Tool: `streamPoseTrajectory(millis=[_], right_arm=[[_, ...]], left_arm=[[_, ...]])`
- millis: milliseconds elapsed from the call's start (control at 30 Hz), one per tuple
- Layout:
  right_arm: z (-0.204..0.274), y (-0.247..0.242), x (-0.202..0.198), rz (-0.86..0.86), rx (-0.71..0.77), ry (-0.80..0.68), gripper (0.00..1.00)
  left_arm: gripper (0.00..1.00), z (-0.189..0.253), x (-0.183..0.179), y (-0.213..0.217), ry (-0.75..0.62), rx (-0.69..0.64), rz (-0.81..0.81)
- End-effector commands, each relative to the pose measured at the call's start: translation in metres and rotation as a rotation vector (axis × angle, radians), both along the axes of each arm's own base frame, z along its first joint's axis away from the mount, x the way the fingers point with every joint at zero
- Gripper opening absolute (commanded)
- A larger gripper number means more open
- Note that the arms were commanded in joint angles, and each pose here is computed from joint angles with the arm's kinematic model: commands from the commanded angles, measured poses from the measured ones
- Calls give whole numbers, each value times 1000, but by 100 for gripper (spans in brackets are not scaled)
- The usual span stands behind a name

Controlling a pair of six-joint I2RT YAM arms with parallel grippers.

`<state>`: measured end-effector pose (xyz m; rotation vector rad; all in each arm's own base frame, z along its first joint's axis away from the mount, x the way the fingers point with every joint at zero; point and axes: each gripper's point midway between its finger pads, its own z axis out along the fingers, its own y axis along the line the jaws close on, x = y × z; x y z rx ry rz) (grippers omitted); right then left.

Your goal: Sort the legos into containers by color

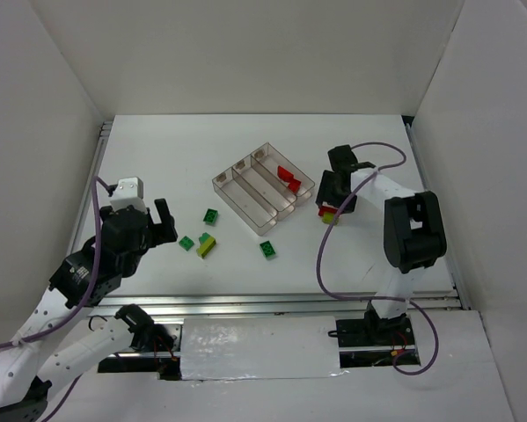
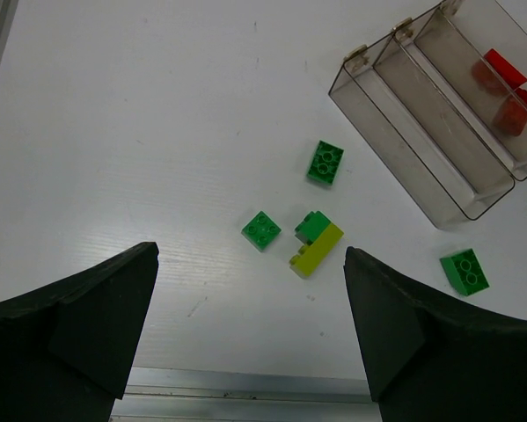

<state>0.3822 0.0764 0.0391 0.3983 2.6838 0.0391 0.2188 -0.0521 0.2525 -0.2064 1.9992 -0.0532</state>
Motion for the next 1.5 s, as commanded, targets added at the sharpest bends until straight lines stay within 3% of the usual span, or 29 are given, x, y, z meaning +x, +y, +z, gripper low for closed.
streamPoseTrajectory(millis=[0, 233, 333, 367, 400, 433, 600, 767, 1033, 1133, 1167, 1200, 1267, 1333, 1467], right_arm=[[40, 1, 8, -59, 38, -152, 0], [126, 10, -20, -169, 180, -448, 0], [162, 38, -41, -202, 309, -576, 0], [161, 46, -49, -239, 370, -579, 0], [180, 58, -57, -231, 441, -628, 0], [191, 75, -65, -215, 493, -659, 0], [228, 125, -108, -214, 690, -704, 0], [246, 147, -124, -258, 680, -742, 0], [263, 182, -143, -197, 735, -748, 0], [265, 185, -145, -192, 732, -755, 0], [265, 186, -145, -189, 734, -754, 0], [266, 187, -145, -187, 736, -753, 0], [267, 190, -146, -175, 751, -748, 0], [269, 195, -147, -159, 773, -748, 0], [268, 199, -148, -145, 784, -737, 0]], left_arm=[[100, 13, 4, -10, -27, -49, -33], [100, 23, 4, -84, -58, -307, -324], [100, 21, 4, -144, -97, -483, -560], [99, 2, -1, -163, -52, -528, -640], [100, 28, 3, -178, -172, -584, -710], [100, 30, -1, -191, -186, -605, -764], [100, 42, -7, -239, -284, -554, -925], [99, 39, -5, -264, -305, -498, -947], [93, 22, 6, -266, -294, -446, -911], [84, 21, 11, -260, -305, -421, -871], [72, 21, 11, -259, -310, -415, -873], [67, 23, 10, -258, -317, -416, -872], [58, 24, 11, -256, -326, -412, -867], [57, 24, 12, -254, -331, -405, -859], [36, 28, 10, -254, -349, -408, -871]])
